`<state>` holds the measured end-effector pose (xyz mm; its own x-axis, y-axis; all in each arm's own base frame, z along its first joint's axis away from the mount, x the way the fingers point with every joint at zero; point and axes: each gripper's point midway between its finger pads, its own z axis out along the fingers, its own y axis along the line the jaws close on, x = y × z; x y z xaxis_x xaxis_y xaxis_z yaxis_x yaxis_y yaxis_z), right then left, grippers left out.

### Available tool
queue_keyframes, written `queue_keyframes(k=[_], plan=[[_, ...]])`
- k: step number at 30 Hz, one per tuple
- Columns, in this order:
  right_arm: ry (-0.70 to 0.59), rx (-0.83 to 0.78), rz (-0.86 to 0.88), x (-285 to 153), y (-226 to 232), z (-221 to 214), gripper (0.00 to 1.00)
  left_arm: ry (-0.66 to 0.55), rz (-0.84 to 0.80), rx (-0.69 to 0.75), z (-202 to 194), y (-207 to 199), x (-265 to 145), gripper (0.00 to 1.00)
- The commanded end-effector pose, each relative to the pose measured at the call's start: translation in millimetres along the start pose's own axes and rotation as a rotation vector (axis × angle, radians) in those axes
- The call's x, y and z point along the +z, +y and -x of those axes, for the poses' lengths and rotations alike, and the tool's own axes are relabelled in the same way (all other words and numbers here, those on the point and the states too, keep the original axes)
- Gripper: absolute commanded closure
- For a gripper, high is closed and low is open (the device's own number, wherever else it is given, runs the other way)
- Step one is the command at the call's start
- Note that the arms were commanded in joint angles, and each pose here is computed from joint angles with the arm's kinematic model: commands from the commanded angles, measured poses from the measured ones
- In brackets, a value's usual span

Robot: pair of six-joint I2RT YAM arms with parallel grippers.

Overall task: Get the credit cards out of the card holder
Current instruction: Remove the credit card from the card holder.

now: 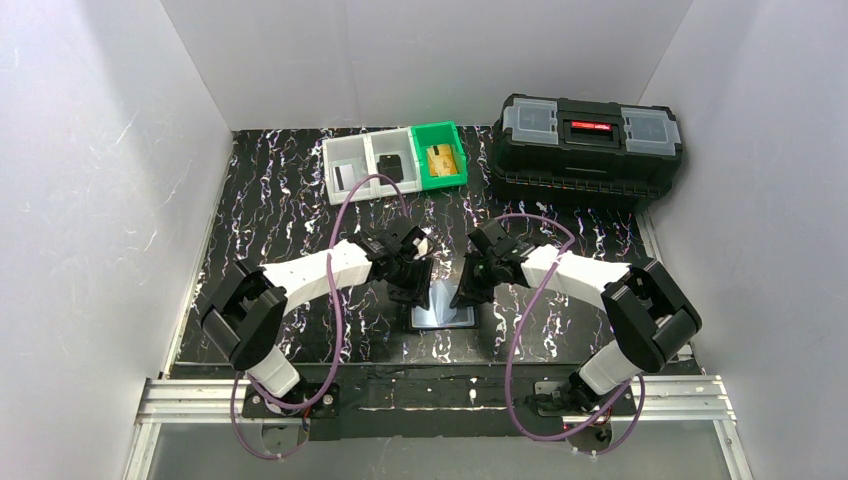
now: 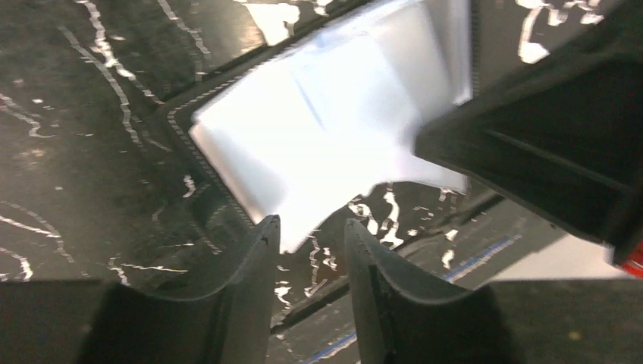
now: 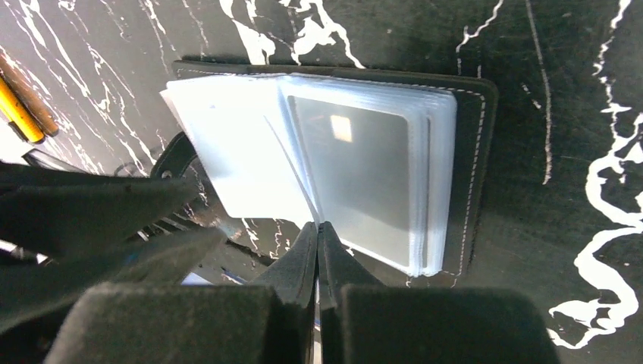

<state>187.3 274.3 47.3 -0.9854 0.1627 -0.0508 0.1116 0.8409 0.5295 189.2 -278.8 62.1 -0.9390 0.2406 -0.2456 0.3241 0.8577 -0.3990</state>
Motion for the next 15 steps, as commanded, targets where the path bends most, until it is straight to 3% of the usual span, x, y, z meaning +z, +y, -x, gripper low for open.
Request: queue_keyframes(k=[1, 7, 15], plan=[[-0.043, -0.053, 0.026, -13, 22, 7, 0.99, 0.015, 0.157, -0.017, -13, 35, -1, 0.67], [-0.034, -0.081, 0.031, -13, 32, 2, 0.95, 0.027, 0.182, -0.038, -14, 45, 19, 0.84], [-0.015, -0.109, 0.063, -6, 50, -4, 0.67, 0.028, 0.167, -0.052, -15, 44, 24, 0.96]])
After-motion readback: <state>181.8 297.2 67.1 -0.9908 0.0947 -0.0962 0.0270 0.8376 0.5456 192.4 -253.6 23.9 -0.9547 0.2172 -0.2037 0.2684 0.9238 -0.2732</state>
